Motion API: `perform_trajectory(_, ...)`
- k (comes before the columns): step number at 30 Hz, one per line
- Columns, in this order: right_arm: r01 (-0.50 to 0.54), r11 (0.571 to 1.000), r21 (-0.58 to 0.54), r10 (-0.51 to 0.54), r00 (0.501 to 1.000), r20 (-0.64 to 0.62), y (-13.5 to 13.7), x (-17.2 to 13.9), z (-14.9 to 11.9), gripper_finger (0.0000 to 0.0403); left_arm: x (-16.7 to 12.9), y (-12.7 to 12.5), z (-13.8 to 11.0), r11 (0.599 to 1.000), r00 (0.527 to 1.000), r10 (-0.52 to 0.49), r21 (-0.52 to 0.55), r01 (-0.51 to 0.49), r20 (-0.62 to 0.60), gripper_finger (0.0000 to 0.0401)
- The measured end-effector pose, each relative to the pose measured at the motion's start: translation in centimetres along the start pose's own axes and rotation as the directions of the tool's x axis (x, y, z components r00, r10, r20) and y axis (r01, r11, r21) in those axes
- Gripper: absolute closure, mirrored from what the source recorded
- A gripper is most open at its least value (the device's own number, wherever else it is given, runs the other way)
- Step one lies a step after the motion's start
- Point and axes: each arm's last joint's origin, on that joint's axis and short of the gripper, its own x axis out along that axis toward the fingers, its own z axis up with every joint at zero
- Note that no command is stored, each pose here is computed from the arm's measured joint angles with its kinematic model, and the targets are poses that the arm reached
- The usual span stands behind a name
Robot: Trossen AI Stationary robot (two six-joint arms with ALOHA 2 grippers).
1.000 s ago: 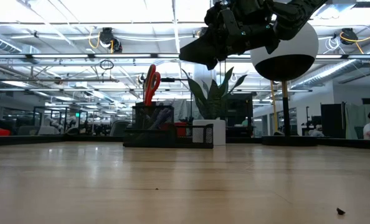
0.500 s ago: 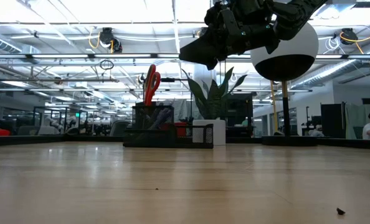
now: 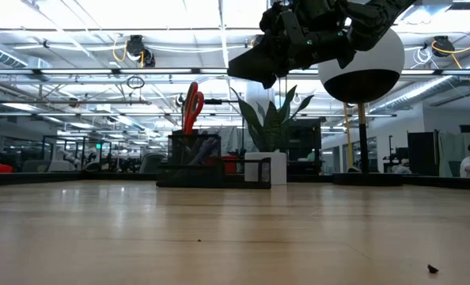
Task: Pick and place office supplies into organizer
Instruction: Put the blue paper clip into the black desk organizer
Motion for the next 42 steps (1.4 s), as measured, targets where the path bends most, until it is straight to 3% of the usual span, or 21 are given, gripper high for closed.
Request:
perform_trajectory(7,0.0,1.0,0.0,0.0,1.0,0.0,0.0,0.0,0.0,0.0273,0.0,0.0,0.0,1.0,1.0,0.0,-0.001,0.0,0.001,0.0341)
perform_trajectory(27,0.0,1.0,0.0,0.0,1.0,0.0,0.0,0.0,0.0,0.0273,-0.7,0.0,0.6,1.0,1.0,0.01,-0.005,-0.01,0.006,0.0352)
perform_trajectory(34,0.0,1.0,0.0,0.0,1.0,0.0,0.0,0.0,0.0,0.0273,-2.2,0.4,2.0,0.99,0.989,0.139,-0.005,-0.139,0.056,0.0357)
perform_trajectory(42,0.0,1.0,0.0,0.0,1.0,0.0,0.0,0.0,0.0,0.0273,-2.5,1.1,1.9,0.988,0.987,0.156,-0.004,-0.156,0.023,0.0358)
